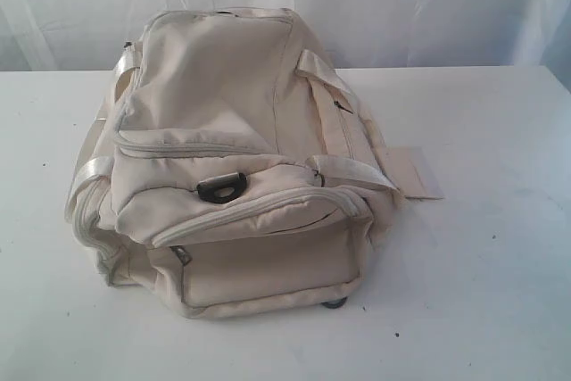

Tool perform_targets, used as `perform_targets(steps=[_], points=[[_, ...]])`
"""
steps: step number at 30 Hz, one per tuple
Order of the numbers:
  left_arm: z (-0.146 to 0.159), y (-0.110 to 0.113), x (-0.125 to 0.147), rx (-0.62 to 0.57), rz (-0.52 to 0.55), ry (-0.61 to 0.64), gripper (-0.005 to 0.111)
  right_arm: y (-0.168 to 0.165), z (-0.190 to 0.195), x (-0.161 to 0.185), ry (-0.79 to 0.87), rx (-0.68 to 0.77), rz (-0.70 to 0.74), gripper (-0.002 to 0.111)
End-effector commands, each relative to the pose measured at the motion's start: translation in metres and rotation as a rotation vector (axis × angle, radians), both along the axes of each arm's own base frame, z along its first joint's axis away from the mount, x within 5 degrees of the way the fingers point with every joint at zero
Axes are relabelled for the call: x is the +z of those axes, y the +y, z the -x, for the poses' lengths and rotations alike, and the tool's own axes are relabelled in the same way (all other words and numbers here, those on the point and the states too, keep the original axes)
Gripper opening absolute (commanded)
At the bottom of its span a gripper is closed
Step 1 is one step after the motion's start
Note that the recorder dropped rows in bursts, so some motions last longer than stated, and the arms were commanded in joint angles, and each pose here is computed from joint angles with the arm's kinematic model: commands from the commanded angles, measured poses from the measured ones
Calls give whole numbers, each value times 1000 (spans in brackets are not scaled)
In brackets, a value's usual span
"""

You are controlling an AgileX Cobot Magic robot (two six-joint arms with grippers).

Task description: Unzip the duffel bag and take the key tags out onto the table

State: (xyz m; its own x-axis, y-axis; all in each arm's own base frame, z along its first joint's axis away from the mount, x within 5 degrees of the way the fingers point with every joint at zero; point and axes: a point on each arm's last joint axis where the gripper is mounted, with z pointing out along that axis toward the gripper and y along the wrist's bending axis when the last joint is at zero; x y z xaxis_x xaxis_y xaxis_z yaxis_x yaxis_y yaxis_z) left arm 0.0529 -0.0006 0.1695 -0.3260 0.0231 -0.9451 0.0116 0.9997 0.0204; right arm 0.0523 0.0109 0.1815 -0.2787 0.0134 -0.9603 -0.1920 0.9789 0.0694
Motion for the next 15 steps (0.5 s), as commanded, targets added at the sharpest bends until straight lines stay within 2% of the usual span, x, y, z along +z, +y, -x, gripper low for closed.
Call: perform_targets(steps=[1,15], points=[[0,-1,0,-6,9,-2,0,0,0,1,-19,-6,-1,0],[0,-1,-1,-6,9,0,0,0,-1,2,-36,-5,-6,0]])
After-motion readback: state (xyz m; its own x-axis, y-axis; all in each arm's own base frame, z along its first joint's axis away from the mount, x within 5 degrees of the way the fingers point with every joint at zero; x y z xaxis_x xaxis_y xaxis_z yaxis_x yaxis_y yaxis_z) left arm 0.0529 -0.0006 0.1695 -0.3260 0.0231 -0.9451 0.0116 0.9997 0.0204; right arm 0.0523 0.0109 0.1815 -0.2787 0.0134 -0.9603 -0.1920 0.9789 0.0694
